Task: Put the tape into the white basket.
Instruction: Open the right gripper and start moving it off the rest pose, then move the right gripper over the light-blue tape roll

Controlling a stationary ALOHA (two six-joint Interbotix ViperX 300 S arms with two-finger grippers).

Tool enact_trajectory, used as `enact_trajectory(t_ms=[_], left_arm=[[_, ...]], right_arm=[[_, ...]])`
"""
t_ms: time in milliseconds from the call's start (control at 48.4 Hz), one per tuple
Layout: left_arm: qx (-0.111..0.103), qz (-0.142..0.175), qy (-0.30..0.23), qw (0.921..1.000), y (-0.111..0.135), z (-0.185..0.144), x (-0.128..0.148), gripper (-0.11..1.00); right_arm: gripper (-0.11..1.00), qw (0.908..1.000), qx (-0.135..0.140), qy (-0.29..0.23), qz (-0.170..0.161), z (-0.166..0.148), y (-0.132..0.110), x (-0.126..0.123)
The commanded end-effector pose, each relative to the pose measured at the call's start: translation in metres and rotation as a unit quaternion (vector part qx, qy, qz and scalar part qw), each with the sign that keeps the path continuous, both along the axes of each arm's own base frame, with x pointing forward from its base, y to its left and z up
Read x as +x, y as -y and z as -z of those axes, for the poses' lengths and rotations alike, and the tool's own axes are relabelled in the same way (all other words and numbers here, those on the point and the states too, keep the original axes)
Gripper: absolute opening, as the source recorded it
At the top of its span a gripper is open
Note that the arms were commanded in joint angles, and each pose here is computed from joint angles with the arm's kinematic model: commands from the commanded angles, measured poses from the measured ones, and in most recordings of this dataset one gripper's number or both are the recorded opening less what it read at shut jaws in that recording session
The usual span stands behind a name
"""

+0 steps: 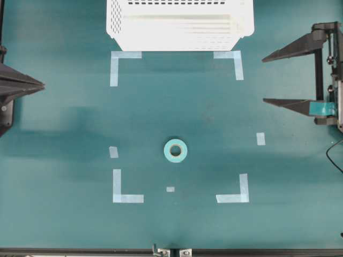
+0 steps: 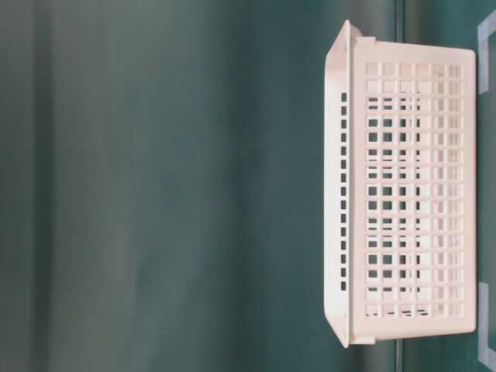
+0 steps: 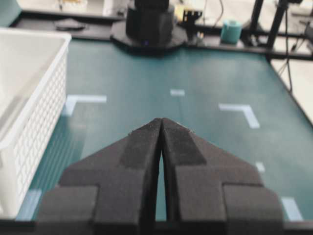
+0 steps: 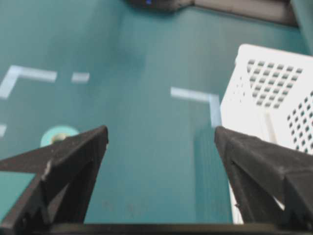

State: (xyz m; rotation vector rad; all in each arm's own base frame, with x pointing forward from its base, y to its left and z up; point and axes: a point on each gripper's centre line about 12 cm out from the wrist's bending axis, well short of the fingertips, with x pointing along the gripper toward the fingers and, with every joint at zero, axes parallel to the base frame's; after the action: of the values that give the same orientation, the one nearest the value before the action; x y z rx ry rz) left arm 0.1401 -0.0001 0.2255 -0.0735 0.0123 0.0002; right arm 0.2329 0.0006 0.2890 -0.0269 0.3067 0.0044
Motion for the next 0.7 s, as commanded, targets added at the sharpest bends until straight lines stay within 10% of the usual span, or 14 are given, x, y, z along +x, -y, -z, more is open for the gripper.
enact_trajectory(t_ms=[0, 681], left_arm=[[0.001, 0.001, -0.007, 1.0, 0.0, 0.004, 0.001, -0.11], [0.003, 0.0, -0.063, 0.998, 0.0, 0.058, -0.01, -0.11]], right_arm=[[0.99, 0.9996, 0.009, -0.025, -0.003, -0.01, -0.003, 0.008], [0.99, 0.9682, 0.042, -0.246, 0.013, 0.024, -0.013, 0.092]])
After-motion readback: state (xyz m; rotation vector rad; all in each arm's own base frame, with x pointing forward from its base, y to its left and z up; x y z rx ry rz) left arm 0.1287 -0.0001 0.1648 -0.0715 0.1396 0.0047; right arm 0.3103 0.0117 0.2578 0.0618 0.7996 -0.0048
